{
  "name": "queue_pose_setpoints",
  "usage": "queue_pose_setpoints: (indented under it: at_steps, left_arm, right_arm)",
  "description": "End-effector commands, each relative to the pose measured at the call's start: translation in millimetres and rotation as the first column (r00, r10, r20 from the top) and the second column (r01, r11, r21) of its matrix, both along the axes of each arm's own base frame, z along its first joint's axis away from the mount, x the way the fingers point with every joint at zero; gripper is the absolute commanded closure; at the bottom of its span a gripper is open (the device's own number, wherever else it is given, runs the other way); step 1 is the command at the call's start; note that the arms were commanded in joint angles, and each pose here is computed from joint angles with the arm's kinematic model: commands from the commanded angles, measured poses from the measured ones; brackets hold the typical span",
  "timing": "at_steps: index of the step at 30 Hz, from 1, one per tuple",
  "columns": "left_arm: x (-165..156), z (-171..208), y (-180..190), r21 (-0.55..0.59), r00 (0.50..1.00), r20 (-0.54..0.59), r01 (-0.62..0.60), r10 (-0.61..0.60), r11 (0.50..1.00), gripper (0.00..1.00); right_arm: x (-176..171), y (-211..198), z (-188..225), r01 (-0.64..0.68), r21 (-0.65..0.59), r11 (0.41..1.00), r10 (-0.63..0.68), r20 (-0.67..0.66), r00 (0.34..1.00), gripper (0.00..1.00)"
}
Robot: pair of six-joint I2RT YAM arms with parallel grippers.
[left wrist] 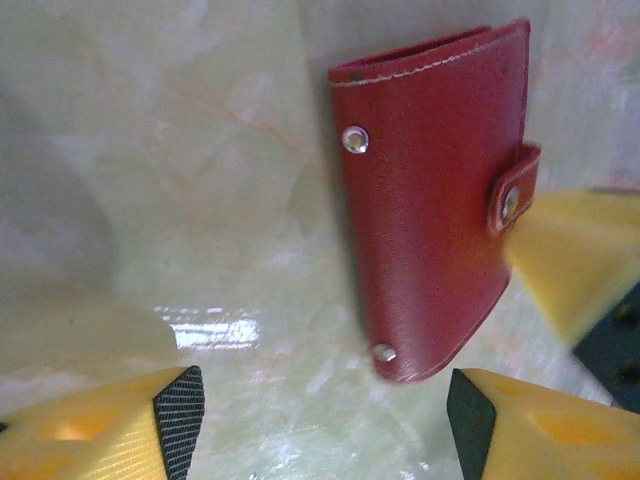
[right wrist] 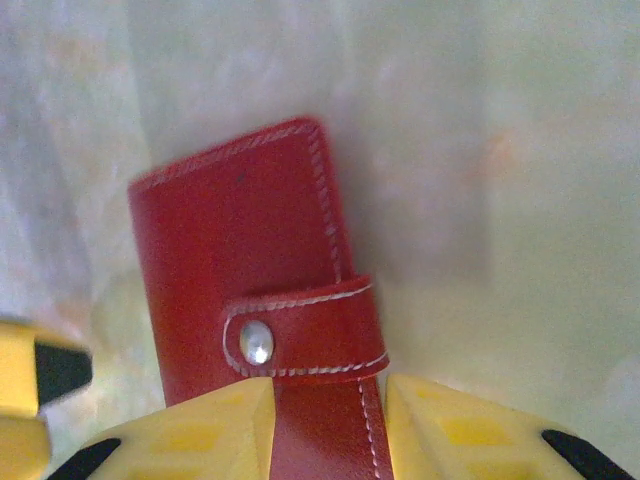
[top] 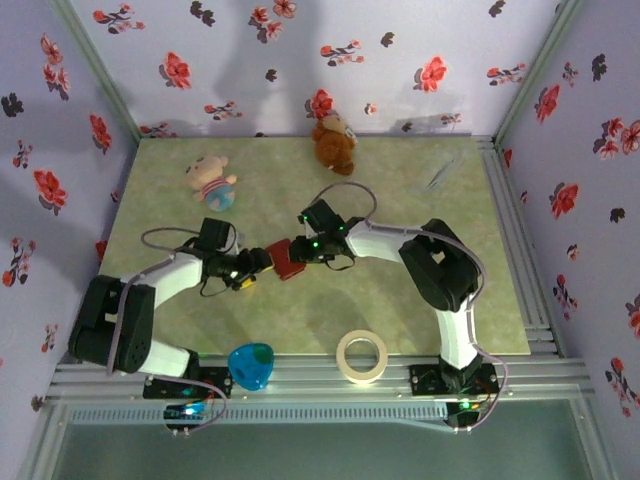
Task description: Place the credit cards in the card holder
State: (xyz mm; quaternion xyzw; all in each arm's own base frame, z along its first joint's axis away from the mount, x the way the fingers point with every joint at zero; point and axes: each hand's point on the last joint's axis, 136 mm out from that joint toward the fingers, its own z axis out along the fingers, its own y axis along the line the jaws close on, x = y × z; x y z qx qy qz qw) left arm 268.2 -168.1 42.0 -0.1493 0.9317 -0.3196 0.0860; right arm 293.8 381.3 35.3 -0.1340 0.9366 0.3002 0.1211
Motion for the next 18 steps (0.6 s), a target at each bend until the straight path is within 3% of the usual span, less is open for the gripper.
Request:
queue_pose_setpoints:
  at_steps: [1, 5, 11, 18]
  left_arm:
    - [8.7, 5.5, -5.6, 0.018, 0.998, 0.025, 0.056, -0.057, 0.998, 0.31]
    - [8.9, -0.8, -3.6, 0.051, 0.997, 0.002, 0.083, -0.083, 0.995, 0.31]
    - [8.5, -7.6, -3.6, 0.069, 0.993, -0.009, 0.121, -0.121, 0.990, 0.31]
    - [13.2, -4.4, -12.8, 0.050, 0.979, -0.013, 0.202, -0.201, 0.978, 0.34]
  right_arm:
    - [-42.2, 21.0, 24.7, -0.092, 0.123, 0.988, 0.096, -0.028, 0.995, 0.66]
    - [-60.5, 18.2, 35.2, -0.094, 0.138, 0.986, 0.099, -0.035, 0.994, 0.63]
    - [-34.9, -17.1, 36.1, -0.018, -0.022, 1.000, 0.019, 0.054, 0.998, 0.58]
    - [-14.1, -7.8, 31.7, 0.054, -0.005, 0.999, -0.054, 0.048, 0.997, 0.58]
